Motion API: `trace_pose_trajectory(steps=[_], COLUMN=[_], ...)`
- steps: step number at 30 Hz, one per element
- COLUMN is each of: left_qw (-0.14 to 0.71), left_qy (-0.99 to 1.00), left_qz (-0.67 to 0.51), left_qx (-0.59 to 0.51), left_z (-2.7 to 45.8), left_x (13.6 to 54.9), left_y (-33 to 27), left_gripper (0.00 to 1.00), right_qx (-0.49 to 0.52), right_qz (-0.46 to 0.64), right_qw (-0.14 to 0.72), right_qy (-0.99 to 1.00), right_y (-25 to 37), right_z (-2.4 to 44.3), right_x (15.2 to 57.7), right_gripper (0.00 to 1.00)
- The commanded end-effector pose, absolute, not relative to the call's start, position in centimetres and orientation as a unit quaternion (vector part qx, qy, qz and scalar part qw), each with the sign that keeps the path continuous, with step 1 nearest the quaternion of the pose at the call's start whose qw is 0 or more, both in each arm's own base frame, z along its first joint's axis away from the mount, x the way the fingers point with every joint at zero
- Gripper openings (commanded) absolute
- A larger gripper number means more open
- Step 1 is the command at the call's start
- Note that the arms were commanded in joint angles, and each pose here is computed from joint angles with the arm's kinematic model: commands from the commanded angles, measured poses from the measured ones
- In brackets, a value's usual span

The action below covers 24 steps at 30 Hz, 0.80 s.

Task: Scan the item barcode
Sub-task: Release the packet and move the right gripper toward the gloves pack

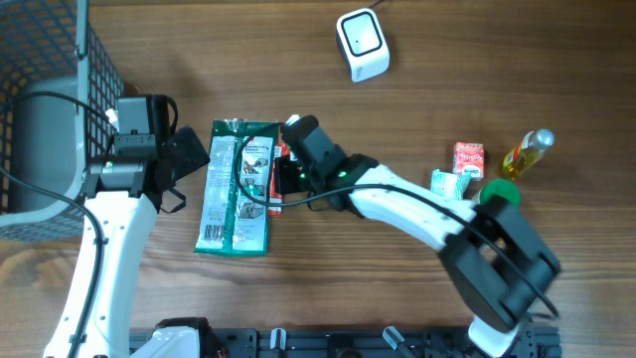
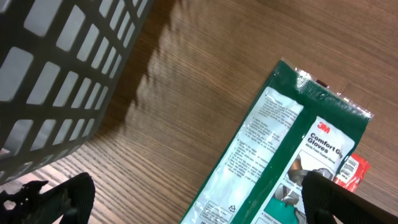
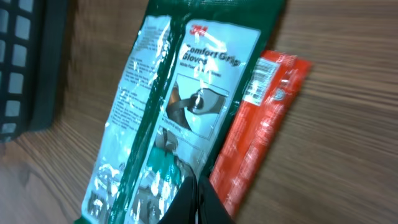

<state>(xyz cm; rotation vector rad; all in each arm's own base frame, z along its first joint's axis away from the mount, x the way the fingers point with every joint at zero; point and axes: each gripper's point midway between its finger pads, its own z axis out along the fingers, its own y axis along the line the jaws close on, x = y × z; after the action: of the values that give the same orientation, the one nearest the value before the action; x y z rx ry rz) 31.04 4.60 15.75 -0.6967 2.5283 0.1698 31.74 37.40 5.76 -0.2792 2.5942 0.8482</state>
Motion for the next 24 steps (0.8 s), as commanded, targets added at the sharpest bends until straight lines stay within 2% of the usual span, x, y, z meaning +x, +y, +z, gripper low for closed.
trace_pose_trajectory(steps=[1,8,12,17,20,24], left_qw=[0.26,0.26,0.26,0.26,0.26,0.26], left_qy=[0.926,0.926,0.926,0.926,0.926,0.926], left_qz=[0.067,0.067,0.067,0.067,0.067,0.067], left_qx=[-0.264,-0.264,-0.264,-0.264,-0.264,-0.264], left_z=[16.1,16.1,16.1,16.1,16.1,16.1], left_x=[31.2,31.2,31.2,31.2,31.2,31.2], left_y=[4.9,4.9,4.9,4.9,4.9,4.9], left_gripper=[1.0,1.0,1.0,1.0,1.0,1.0], right_qx=[-0.099,-0.088,-0.072,-0.126,-0.105,-0.158], right_qz=[0.322,0.294,0.248,0.199,0.112,0.115], right_qw=[0.145,0.112,0.067,0.07,0.099,0.13], right_qy=[0.93,0.945,0.964,0.969,0.983,0.972], right_y=[38.9,37.9,35.1,30.2,25.7,25.4], right_z=[2.4,-0.5,-1.9,0.6,1.7,4.1], right_x=[30.1,29.2,28.1,28.9,30.3,31.0], right_gripper=[0.04,0.04,0.04,0.05,0.05,0.1])
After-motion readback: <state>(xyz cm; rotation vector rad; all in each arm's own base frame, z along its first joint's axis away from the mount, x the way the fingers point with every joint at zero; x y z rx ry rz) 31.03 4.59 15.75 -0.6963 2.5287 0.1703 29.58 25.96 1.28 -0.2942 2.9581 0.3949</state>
